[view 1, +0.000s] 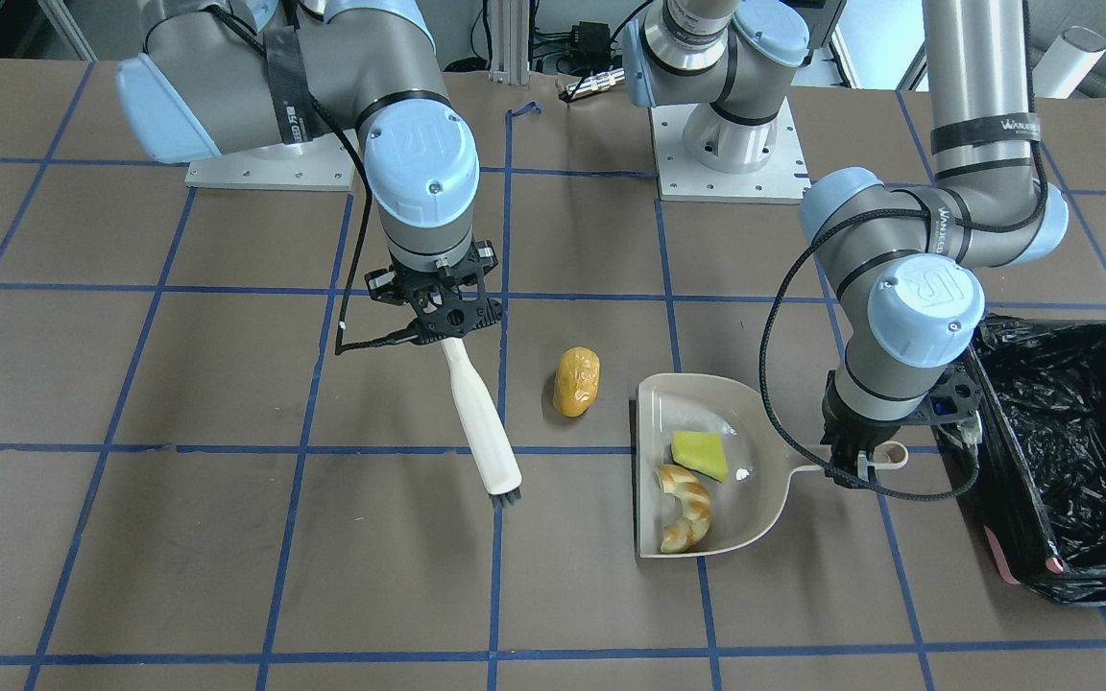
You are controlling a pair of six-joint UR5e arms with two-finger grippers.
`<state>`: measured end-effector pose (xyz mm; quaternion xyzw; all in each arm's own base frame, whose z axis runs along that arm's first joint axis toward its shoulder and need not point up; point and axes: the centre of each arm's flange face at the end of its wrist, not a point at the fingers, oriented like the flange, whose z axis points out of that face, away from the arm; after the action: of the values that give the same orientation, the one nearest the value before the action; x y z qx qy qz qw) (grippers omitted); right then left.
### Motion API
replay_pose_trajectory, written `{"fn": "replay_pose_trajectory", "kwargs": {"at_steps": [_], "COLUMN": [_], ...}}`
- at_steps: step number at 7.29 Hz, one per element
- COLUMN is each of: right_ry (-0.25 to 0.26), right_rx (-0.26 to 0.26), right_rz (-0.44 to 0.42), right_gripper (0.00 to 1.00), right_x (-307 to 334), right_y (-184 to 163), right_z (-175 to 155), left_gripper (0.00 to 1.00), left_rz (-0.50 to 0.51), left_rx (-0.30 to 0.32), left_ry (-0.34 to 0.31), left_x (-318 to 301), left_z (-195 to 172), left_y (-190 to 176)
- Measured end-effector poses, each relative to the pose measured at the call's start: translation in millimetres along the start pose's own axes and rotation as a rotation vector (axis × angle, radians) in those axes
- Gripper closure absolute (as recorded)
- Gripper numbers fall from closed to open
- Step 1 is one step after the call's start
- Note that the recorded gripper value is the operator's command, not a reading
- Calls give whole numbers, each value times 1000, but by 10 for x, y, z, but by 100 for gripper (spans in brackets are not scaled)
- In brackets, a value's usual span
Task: Sweep and dump trash into bin
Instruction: 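Move the brush with the right gripper behind the yellow potato, then sweep the potato into the dustpan with the right gripper's brush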
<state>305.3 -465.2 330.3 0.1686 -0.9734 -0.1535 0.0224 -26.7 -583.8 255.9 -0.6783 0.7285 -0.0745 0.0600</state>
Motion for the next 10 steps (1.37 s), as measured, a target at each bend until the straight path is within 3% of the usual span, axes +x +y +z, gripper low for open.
{"fn": "replay_pose_trajectory", "kwargs": {"at_steps": [2, 4, 5, 8, 10], "right_ry": [-2, -17, -50, -131, -183], "right_rx": [-80, -121, -129, -147, -158], "right_rz": [113, 252, 305, 446, 513], "right_gripper": [100, 100, 100, 100, 100], "right_x": [-17, -90, -202, -627, -869], "right_y": [403, 725, 827, 804, 683], "right_z": [42, 260, 381, 626, 753], "left_gripper": [100, 100, 100, 100, 100], "left_rz": [1, -2, -10, -63, -108], "left_rx": [3, 47, 65, 140, 149], "left_ry": [-32, -56, -50, -36, -32], "left_x": [-344, -643, -722, -795, -772], "left_z": [19, 25, -31, -109, -47], "left_y": [59, 83, 94, 99, 186]}}
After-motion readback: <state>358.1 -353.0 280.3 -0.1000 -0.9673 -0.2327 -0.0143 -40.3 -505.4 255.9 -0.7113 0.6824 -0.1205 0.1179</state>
